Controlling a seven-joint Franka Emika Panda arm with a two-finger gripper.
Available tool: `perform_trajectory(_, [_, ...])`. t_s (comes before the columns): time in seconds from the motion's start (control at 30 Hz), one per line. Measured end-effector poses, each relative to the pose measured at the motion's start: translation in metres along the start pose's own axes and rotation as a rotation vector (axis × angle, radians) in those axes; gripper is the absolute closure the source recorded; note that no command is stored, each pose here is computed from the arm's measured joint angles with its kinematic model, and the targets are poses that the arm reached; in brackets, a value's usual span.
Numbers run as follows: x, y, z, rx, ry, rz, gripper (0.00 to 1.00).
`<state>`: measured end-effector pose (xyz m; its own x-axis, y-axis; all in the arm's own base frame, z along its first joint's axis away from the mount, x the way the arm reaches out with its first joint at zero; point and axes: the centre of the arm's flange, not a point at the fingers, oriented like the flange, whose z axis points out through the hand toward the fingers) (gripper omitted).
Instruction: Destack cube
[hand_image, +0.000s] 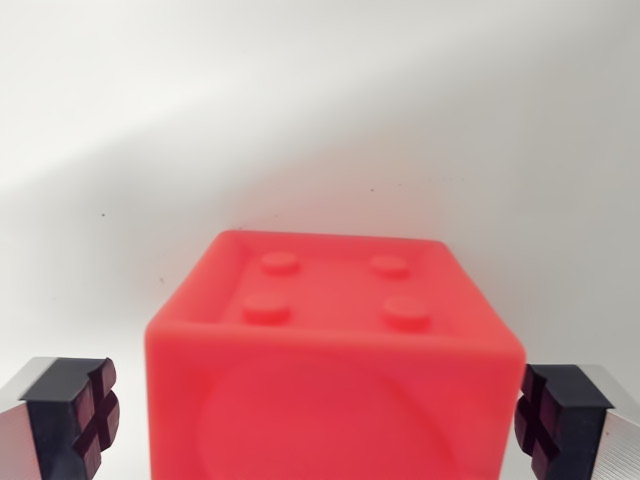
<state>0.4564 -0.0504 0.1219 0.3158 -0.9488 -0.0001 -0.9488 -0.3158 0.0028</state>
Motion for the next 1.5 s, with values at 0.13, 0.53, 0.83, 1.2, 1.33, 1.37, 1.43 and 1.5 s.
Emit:
perform_trajectory(0.13, [0.000,-0.001,-0.009,0.0021,0.0001,0.001,0.00])
perform_trajectory(0.53, [0.000,-0.001,-0.041,0.0033,-0.0004,0.000,0.00])
perform_trajectory(0.83, [0.001,0.000,-0.074,0.0050,0.0001,-0.001,0.00])
perform_trajectory(1.2, [0.000,0.000,-0.121,0.0070,0.0000,-0.002,0.00])
perform_trajectory(1.33, [-0.001,0.000,-0.139,0.0059,-0.0003,-0.003,0.00])
perform_trajectory(1.37, [-0.001,0.001,-0.144,0.0060,-0.0005,-0.003,0.00])
perform_trajectory(1.43, [-0.001,0.001,-0.154,0.0069,-0.0007,-0.002,0.00])
perform_trajectory(1.5, [-0.001,0.001,-0.161,0.0067,-0.0010,-0.002,0.00])
